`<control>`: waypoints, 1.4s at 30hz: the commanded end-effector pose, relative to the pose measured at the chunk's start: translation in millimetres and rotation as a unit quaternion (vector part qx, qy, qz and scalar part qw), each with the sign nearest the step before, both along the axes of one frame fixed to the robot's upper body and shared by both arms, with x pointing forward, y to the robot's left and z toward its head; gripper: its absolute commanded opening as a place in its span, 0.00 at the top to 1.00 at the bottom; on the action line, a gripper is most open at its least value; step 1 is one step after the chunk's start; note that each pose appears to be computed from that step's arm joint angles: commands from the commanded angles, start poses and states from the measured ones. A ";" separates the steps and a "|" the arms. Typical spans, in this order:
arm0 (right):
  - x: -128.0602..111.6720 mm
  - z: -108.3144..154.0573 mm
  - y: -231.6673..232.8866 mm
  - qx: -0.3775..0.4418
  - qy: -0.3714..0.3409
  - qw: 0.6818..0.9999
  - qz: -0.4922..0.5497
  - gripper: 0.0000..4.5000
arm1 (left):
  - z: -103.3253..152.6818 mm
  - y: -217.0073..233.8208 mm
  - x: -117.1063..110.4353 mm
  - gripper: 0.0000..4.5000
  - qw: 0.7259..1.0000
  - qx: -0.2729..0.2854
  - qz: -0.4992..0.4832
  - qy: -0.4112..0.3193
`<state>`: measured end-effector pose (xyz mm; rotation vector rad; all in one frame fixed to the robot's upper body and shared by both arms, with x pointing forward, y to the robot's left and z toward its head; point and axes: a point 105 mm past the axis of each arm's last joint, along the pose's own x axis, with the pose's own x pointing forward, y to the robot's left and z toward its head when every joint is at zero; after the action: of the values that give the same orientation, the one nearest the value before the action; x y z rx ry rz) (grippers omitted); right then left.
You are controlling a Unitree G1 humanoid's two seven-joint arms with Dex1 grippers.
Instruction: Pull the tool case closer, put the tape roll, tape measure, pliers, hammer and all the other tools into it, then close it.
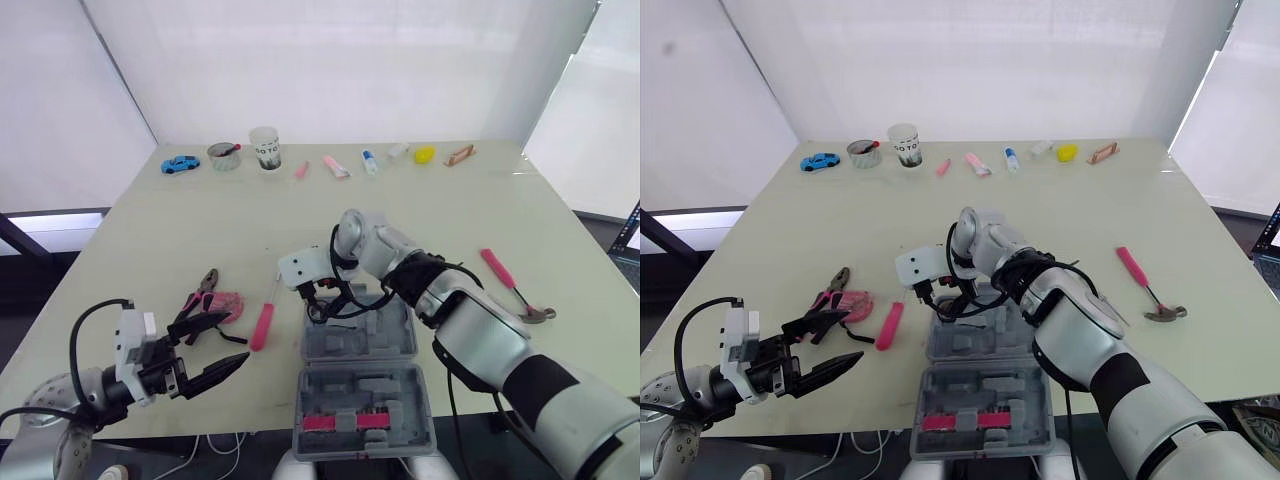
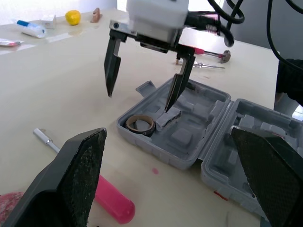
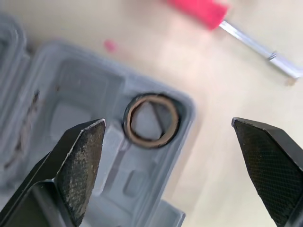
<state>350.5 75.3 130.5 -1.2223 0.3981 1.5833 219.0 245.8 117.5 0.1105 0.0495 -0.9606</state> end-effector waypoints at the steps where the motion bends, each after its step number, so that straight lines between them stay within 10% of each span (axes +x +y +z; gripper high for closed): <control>1: 6.0 26.9 4.3 0.138 0.032 0.988 -0.057 0.18 | 4.9 2.1 1.0 0.00 1.000 0.003 -0.002 -0.011; 3: 8.9 26.4 -2.1 0.180 0.043 0.979 -0.083 0.39 | 5.1 2.7 2.5 0.00 1.000 0.004 -0.002 -0.011; 11: 1.2 12.7 -16.4 0.292 0.082 0.941 -0.147 0.39 | 6.7 2.4 8.1 0.00 1.000 0.007 -0.011 -0.011; 16: -7.1 -0.8 -25.0 0.311 0.091 0.932 -0.164 0.77 | 8.5 3.2 11.4 0.00 1.000 0.010 -0.017 -0.011; 42: -6.3 -83.1 -32.1 0.314 0.132 0.903 -0.263 0.77 | 15.4 7.5 14.4 0.00 0.999 0.026 -0.026 -0.008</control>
<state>344.2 44.5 52.6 -0.3493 0.2947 1.2569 233.6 252.0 125.6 0.1381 0.0675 -1.0052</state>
